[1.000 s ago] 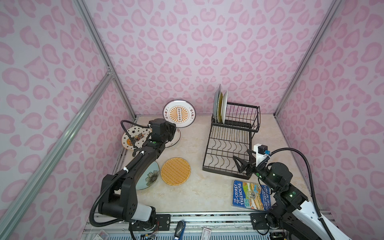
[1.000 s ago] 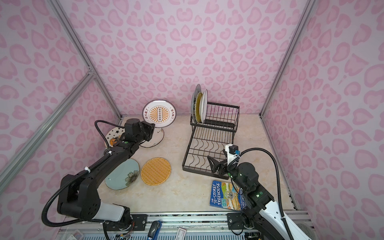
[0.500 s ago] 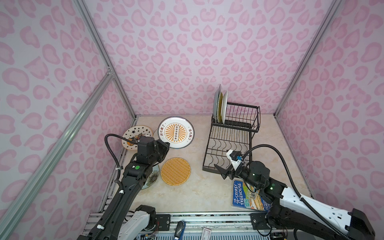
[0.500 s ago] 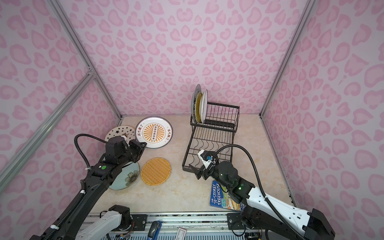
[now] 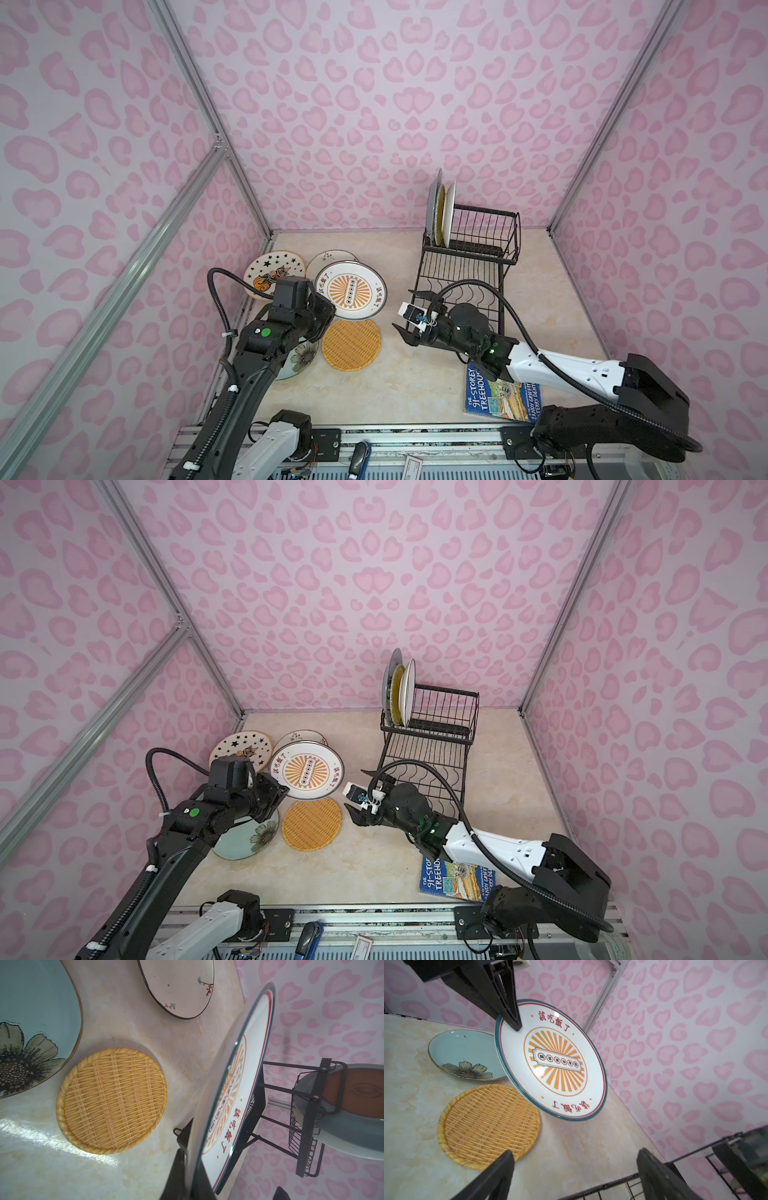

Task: Load the plates into the dish rack
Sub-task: 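Grasp the sunburst plate's rim with the right gripper beside the left gripper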

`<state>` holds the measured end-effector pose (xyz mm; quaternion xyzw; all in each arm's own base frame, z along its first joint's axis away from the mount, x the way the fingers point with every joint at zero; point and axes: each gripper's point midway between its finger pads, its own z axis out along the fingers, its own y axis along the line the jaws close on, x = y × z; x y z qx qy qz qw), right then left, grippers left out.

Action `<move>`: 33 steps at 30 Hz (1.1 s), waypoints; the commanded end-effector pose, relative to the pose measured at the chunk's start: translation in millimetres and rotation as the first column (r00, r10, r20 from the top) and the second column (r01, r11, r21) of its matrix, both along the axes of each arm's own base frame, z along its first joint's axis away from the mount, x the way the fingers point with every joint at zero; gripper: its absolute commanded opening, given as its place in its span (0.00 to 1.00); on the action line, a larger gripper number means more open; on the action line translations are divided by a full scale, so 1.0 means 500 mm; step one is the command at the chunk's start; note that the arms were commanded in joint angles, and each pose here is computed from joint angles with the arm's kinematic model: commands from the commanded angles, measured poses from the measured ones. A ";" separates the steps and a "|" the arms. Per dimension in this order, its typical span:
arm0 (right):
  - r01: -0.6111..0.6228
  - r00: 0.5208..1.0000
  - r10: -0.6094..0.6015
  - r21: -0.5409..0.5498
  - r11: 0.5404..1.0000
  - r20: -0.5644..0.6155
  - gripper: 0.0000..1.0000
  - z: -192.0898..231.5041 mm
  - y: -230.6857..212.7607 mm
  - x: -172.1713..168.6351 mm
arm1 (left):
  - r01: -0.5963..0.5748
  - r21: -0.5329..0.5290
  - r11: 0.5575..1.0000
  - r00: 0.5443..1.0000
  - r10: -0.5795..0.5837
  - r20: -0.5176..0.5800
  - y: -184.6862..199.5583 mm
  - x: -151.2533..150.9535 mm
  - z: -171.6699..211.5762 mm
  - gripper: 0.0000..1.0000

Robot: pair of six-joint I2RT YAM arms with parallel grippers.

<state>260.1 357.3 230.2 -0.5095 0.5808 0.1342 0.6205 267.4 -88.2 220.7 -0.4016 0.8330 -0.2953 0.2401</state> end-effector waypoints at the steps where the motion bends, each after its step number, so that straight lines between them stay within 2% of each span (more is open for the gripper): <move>1: -0.094 0.990 0.098 -0.045 0.995 0.100 0.91 0.011 0.048 -0.006 | -0.020 0.013 1.000 1.000 0.020 -0.024 0.000 0.002 0.010 0.04; 7: -0.197 0.971 0.212 -0.140 0.970 0.106 0.87 -0.020 0.111 -0.018 | -0.024 0.055 0.998 0.996 0.029 -0.086 -0.004 0.004 0.011 0.03; 10: -0.197 0.969 0.223 -0.209 0.958 0.108 0.82 -0.045 0.126 -0.011 | -0.031 0.057 0.998 0.994 0.037 -0.104 -0.009 0.005 0.012 0.04; 14: -0.158 0.972 0.193 -0.236 0.959 0.134 0.74 -0.062 0.141 0.004 | -0.029 0.071 0.997 0.991 0.039 -0.130 -0.017 0.006 0.013 0.04; 16: -0.145 0.975 0.183 -0.253 0.956 0.130 0.65 -0.070 0.148 0.012 | -0.026 0.075 0.997 0.990 0.036 -0.139 -0.022 0.007 0.011 0.04; 19: -0.125 0.975 0.166 -0.254 0.959 0.146 0.59 -0.072 0.159 0.021 | -0.031 0.071 0.997 0.987 0.042 -0.153 -0.025 0.008 0.007 0.04; 29: -0.107 0.979 0.145 -0.241 0.965 0.146 0.29 -0.084 0.183 0.038 | -0.039 0.070 0.997 0.987 0.049 -0.153 -0.027 0.005 0.011 0.04; 33: -0.115 0.976 0.155 -0.249 0.962 0.150 0.06 -0.086 0.193 0.032 | -0.032 0.064 0.997 0.988 0.041 -0.148 -0.030 0.007 0.014 0.04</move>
